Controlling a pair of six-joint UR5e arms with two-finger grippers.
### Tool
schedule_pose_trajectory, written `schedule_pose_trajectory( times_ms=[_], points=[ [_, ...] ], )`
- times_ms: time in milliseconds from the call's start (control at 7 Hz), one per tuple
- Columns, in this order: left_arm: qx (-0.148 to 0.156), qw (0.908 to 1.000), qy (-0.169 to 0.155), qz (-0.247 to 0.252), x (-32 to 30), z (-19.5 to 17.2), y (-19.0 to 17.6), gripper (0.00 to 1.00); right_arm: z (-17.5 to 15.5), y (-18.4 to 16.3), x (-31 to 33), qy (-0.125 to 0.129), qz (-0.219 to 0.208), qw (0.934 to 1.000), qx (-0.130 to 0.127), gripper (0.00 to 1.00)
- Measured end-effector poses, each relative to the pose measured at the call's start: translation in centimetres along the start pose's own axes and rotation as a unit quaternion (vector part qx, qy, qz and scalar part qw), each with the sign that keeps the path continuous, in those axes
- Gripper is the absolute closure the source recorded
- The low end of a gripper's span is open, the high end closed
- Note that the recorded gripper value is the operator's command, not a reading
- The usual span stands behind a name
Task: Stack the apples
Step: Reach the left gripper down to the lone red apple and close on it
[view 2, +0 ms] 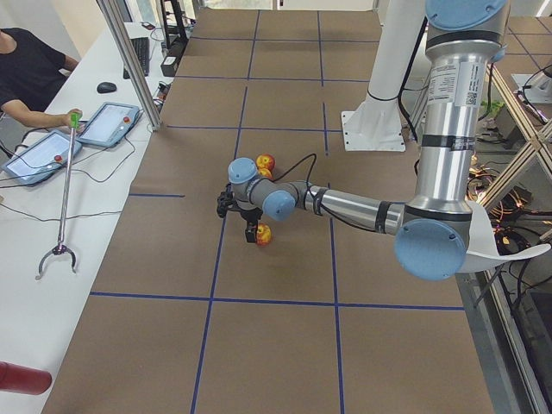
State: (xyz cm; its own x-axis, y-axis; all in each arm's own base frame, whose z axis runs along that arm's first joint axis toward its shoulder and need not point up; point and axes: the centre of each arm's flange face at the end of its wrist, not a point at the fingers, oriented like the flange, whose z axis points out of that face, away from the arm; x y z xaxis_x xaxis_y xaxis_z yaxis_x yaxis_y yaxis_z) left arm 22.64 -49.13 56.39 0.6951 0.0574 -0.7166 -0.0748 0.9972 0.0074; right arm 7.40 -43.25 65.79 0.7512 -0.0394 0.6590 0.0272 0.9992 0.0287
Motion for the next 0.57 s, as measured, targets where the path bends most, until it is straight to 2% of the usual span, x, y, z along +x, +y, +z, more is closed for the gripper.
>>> schedule_pose_trajectory(
  times_ms=[429, 571],
  points=[
    [-0.02, 0.9998, -0.005, 0.004, 0.5, 2.4, 0.0, 0.0, 0.0, 0.0, 0.0, 0.0, 0.0, 1.0, 0.0, 0.0],
    [-0.023, 0.9997, -0.006, 0.005, 0.5, 3.1, -0.1, 0.21, 0.0, 0.0, 0.0, 0.0, 0.0, 1.0, 0.0, 0.0]
  ],
)
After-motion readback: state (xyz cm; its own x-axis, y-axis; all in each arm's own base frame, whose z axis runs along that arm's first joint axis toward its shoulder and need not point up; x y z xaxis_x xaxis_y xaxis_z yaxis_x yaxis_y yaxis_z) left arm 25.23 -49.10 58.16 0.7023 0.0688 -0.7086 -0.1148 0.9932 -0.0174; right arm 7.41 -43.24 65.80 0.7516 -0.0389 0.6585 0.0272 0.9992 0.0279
